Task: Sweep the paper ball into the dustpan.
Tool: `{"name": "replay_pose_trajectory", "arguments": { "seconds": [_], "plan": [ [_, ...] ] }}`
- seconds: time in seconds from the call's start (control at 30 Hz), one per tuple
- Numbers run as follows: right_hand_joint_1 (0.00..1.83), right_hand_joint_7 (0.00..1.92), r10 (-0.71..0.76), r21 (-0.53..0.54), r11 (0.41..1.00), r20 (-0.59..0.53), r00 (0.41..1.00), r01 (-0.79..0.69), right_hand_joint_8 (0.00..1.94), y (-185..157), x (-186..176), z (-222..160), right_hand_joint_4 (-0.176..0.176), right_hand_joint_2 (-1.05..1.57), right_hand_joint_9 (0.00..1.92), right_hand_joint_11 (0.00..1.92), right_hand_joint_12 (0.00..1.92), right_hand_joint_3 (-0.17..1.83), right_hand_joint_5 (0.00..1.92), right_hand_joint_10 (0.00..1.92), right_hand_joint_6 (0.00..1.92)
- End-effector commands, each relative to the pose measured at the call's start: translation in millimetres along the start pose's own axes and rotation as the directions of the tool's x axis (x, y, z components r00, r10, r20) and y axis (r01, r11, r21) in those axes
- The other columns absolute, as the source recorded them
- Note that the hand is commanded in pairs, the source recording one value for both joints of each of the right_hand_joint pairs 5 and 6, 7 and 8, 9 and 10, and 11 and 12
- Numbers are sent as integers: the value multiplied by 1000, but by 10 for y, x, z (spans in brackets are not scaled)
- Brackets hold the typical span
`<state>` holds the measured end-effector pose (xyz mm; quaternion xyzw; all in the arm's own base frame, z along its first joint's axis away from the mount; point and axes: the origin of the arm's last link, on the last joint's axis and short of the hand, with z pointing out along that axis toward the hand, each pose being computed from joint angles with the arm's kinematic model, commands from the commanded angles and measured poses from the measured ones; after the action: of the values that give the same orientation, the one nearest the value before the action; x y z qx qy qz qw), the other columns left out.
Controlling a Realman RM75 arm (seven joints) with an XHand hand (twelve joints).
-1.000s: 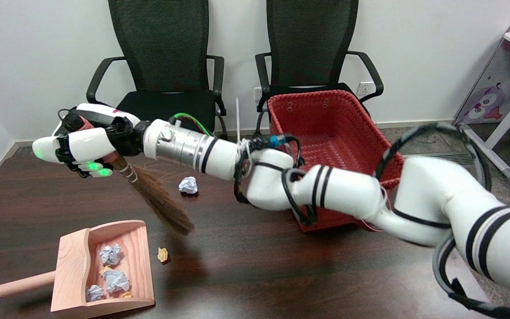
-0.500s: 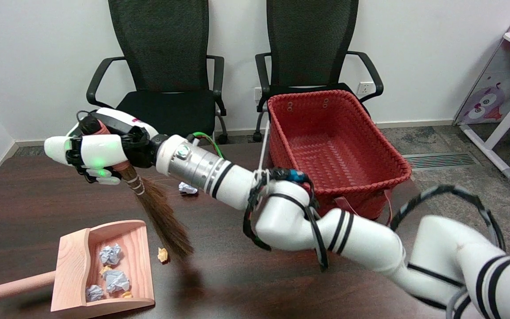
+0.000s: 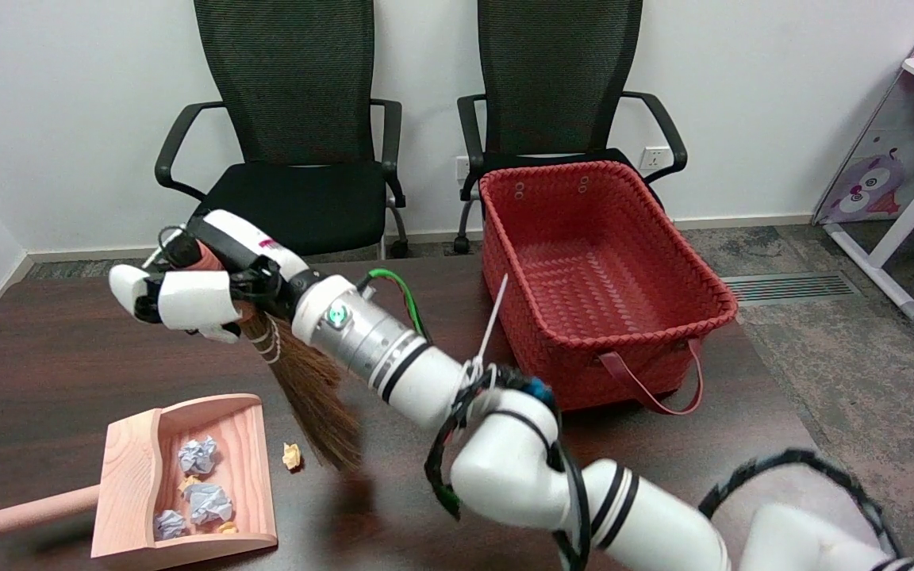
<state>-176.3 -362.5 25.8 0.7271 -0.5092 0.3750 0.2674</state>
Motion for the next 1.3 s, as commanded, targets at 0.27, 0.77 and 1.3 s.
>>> {"name": "replay_pose_trajectory", "arguments": {
  "seconds": [0.27,0.77,1.3],
  "plan": [
    [728,1920,-123,-162,982,-143,982,99,1920,686,-580,-265,-9,1463,1920,1920,1920,1833,1920,1920,1920],
    [751,1920,-41,-54,998,-86,995,36,1920,587,-982,-70,-7,1350,1920,1920,1920,1833,1920,1920,1920],
    [871,1920,804,169,594,-95,587,-786,1920,586,-870,-9,-16,883,1920,1920,1920,1804,1920,1920,1920]
  ]
}}
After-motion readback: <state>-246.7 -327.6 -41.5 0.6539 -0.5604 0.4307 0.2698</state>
